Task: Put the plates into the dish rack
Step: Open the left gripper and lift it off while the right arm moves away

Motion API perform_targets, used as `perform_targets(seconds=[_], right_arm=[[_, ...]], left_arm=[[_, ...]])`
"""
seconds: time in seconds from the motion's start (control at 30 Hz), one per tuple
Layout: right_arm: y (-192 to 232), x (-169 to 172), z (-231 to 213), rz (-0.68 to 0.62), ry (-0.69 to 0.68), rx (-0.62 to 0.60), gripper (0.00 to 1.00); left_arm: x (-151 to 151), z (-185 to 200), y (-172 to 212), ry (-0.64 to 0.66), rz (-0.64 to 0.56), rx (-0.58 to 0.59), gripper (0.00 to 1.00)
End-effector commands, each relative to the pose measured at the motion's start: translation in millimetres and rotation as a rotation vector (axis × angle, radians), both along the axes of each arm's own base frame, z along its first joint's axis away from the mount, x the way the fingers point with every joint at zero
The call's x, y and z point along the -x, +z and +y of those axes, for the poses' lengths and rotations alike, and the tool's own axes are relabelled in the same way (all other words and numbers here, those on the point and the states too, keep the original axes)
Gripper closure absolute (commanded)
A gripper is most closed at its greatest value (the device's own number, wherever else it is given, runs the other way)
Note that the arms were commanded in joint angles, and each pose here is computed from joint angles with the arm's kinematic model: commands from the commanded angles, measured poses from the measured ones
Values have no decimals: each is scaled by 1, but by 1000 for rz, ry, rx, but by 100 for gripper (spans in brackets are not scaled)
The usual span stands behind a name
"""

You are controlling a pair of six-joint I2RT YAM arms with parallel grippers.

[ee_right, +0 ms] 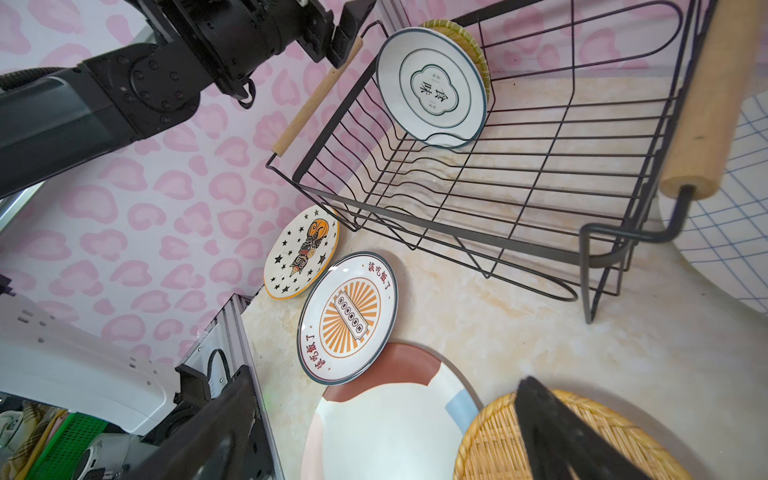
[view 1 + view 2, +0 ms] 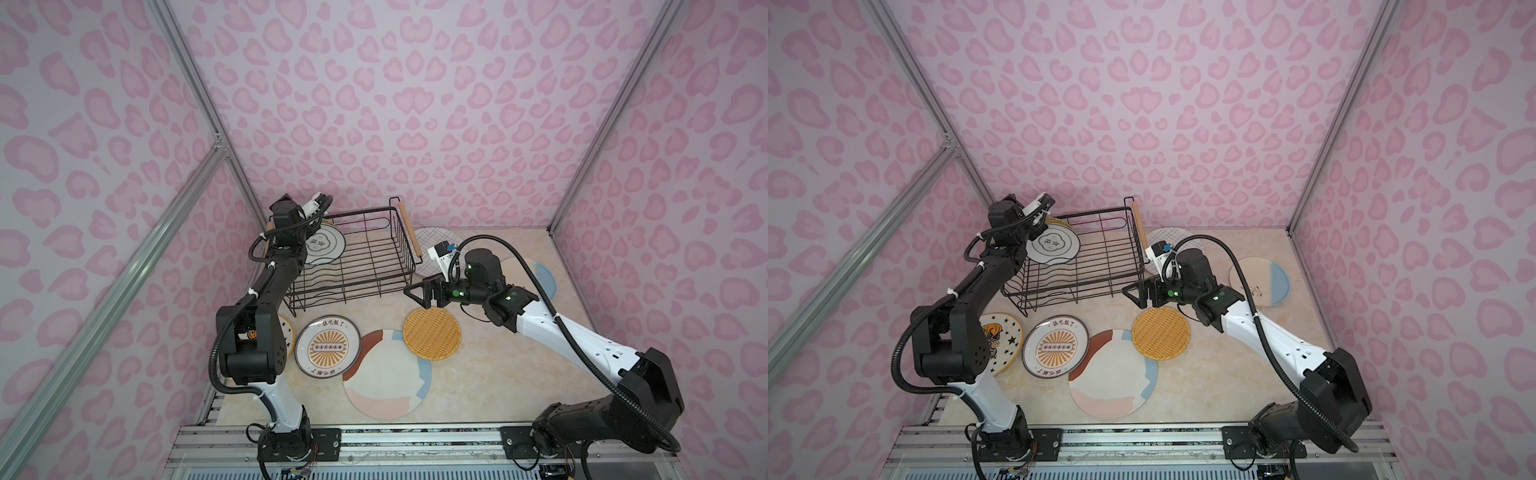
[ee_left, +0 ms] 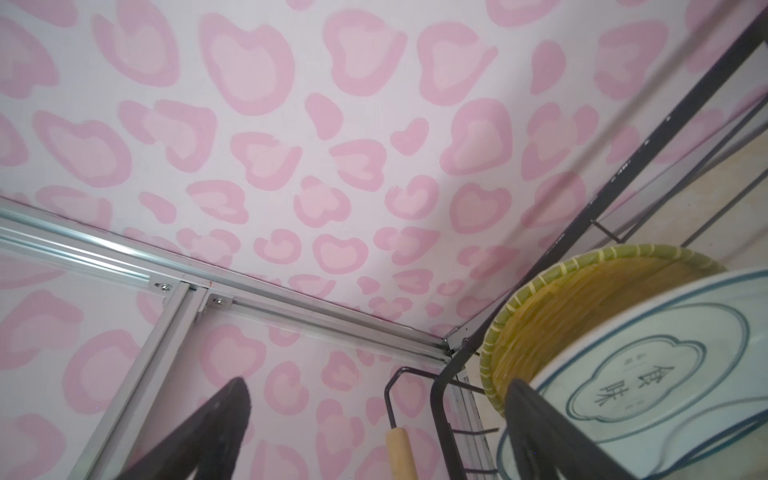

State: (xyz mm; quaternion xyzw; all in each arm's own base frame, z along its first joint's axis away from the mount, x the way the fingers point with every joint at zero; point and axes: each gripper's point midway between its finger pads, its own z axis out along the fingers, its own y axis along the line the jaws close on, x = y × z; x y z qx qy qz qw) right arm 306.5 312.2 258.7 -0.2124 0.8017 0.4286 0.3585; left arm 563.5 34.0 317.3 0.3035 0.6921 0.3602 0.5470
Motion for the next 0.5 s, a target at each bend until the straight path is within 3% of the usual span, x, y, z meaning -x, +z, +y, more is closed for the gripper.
perform_targets(seconds=[0.0,0.2,0.3,0.47], right_arm=[[8,0,-6,-22,-26,2,2],[21,4,-26,-41,-83,0,2],[30,-1,-44,-41,-144,-16,2],[24,-29,-107,37,-385,-22,5]], left_arm=[[14,-8,34,-34,-88,135,3],[55,-27,88,-108,-190,458,3],[79,-33,115,-130,-230,735,3],[117,-31,127,-54,-226,1226,3]])
